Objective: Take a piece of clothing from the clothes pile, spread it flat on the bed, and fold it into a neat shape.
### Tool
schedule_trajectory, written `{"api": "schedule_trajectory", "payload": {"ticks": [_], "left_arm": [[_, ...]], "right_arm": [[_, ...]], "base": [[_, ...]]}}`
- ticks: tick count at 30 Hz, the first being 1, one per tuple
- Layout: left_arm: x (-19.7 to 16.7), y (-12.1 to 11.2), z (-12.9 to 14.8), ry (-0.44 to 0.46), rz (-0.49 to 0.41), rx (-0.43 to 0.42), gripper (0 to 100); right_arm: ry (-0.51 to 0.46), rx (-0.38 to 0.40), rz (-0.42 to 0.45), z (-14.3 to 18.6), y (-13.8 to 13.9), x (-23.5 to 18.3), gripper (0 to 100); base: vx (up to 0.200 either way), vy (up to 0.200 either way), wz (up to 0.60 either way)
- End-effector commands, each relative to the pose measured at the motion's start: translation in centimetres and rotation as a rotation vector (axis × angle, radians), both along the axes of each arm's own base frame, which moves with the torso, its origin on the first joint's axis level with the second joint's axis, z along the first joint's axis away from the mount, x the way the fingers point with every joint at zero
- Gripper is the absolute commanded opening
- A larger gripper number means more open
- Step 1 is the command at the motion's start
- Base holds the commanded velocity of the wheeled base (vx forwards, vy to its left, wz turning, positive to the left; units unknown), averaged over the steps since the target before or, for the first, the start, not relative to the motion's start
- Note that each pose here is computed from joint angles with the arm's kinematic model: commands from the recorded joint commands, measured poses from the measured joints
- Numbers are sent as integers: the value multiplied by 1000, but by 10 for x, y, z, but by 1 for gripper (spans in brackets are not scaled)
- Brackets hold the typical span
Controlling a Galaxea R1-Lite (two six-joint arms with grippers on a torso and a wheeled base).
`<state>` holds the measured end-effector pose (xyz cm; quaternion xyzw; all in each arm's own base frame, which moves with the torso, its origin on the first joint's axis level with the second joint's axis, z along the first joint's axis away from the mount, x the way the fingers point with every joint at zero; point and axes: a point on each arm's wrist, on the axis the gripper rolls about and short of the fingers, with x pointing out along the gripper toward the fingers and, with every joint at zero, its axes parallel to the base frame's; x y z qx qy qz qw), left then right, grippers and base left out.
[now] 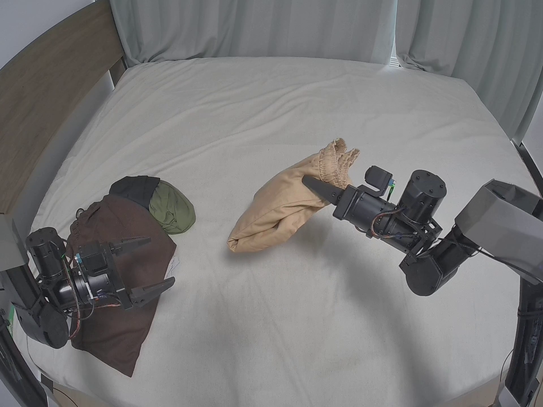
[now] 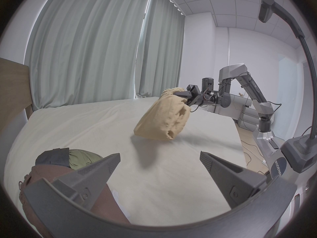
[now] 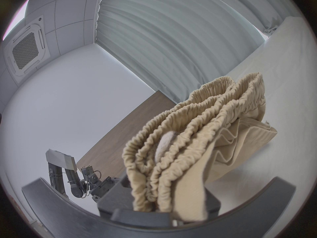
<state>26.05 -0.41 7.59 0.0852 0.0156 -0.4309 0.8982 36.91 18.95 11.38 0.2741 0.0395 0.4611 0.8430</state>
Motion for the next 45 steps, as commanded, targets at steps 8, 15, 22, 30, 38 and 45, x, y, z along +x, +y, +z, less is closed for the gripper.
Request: {"api": "schedule_trajectory", "payload": {"ticks": [8, 15, 22, 30, 38, 45], "left_arm": [[-2, -1, -3, 14, -2, 0, 100], [-2, 0, -3, 17, 0, 0, 100], [-3, 0, -4, 22, 0, 0, 100], [-4, -1, -5, 27, -2, -1, 100], [-4, -1, -4, 26, -5, -1, 100], [-4, -1, -4, 28, -5, -2, 100]], "right_arm": [[24, 34, -6, 0, 8, 35, 0], [70, 13, -16, -27, 10, 50, 0], [123, -10, -33, -51, 3, 51, 0], [132, -14, -45, -53, -3, 52, 0], [78, 10, -38, -33, 2, 58, 0], [23, 46, -34, -6, 9, 74, 0]], "base": [[0, 0, 0], [0, 0, 0], [0, 0, 0], [0, 0, 0], [0, 0, 0], [0, 0, 0]]}}
